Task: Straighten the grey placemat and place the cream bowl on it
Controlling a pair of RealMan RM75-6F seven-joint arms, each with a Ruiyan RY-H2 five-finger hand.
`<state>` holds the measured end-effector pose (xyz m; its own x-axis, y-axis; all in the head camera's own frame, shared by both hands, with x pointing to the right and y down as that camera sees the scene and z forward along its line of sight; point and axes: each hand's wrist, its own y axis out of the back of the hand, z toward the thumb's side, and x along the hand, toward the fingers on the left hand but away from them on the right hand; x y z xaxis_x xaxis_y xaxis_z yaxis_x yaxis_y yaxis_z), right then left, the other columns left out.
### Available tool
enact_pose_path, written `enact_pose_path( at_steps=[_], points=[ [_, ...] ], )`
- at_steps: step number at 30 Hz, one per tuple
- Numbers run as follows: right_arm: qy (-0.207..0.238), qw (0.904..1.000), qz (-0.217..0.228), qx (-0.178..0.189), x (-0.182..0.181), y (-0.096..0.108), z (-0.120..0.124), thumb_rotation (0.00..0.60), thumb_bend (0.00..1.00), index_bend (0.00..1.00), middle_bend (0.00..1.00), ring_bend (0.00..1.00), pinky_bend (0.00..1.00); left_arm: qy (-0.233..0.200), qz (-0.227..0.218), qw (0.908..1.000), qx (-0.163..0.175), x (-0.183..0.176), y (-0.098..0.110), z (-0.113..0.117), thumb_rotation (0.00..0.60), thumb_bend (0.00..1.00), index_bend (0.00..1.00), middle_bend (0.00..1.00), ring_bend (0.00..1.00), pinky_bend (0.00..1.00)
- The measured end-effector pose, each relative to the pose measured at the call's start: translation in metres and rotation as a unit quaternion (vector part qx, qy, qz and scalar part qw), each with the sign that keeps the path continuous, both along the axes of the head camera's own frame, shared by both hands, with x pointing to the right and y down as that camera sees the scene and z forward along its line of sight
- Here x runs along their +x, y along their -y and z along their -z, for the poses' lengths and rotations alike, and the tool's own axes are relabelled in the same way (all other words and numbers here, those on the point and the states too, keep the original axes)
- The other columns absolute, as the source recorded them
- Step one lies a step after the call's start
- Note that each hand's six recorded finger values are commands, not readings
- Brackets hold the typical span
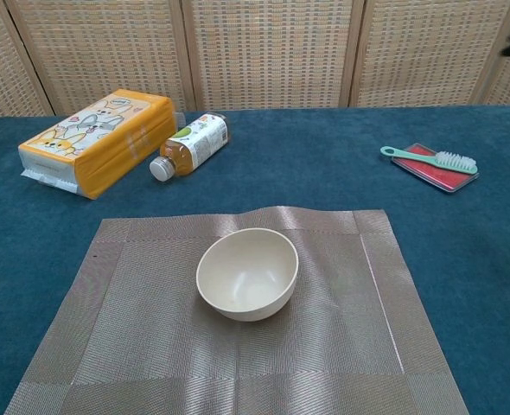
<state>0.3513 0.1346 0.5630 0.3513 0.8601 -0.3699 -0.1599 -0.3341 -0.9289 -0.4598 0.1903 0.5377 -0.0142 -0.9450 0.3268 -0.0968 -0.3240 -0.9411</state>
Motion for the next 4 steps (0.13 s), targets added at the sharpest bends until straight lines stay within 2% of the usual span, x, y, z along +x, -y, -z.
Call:
enact_pose_path(
  at_steps=[4],
  points=[
    [0.022,0.9965,-0.080,0.013,0.039,-0.028,-0.007,0.600,0.00,0.00,0.00,0.00,0.00,-0.001,-0.002,1.0000,-0.005,-0.002,-0.009,-0.002,0.600,0.00,0.00,0.00,0.00,0.00]
  ],
)
